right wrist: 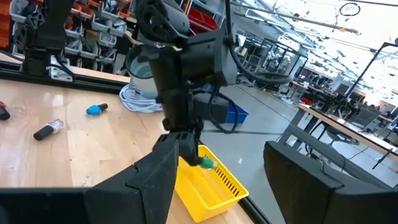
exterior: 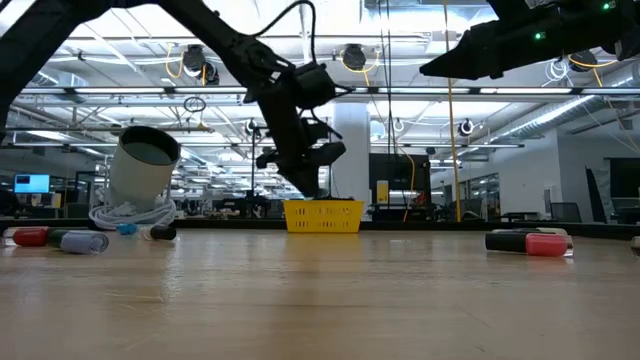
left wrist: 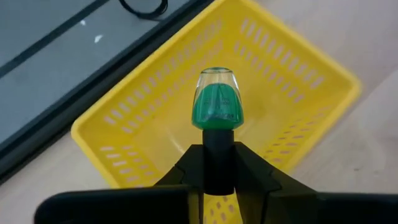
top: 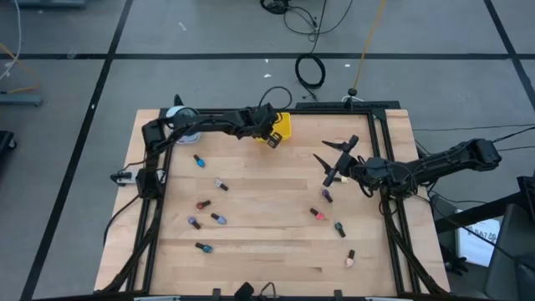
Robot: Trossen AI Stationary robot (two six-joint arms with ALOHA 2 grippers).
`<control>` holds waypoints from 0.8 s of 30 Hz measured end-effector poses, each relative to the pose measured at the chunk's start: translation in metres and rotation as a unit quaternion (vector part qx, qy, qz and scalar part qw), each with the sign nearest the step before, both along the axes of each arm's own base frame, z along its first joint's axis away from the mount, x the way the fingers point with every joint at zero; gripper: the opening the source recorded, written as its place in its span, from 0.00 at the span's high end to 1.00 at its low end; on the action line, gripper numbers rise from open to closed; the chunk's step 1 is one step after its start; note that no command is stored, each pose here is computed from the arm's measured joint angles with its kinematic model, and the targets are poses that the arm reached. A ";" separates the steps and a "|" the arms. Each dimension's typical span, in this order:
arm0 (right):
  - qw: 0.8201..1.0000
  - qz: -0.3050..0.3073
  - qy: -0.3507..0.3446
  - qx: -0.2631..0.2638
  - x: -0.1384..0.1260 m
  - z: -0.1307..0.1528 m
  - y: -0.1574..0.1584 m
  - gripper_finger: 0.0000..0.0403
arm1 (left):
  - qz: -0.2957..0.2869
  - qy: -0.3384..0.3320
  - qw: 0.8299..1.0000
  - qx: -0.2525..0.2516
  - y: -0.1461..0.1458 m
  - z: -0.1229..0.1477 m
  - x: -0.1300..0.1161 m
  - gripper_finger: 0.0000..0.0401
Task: Pick & Place Nail Polish
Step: Put the green nail polish bottle into the yellow bin, then put the yellow nail polish bottle into the yellow bin
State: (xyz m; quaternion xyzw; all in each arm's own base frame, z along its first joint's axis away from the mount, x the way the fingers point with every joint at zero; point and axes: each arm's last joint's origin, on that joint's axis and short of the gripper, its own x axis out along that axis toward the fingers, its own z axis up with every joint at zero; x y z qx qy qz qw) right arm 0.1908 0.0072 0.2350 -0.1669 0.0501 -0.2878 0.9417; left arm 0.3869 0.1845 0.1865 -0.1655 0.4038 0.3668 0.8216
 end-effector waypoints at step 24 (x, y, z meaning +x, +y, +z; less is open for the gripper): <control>0.985 -0.021 0.115 0.126 0.000 -0.008 -0.002 0.44 | -0.117 -0.050 0.992 -0.018 -0.025 0.032 0.005 0.71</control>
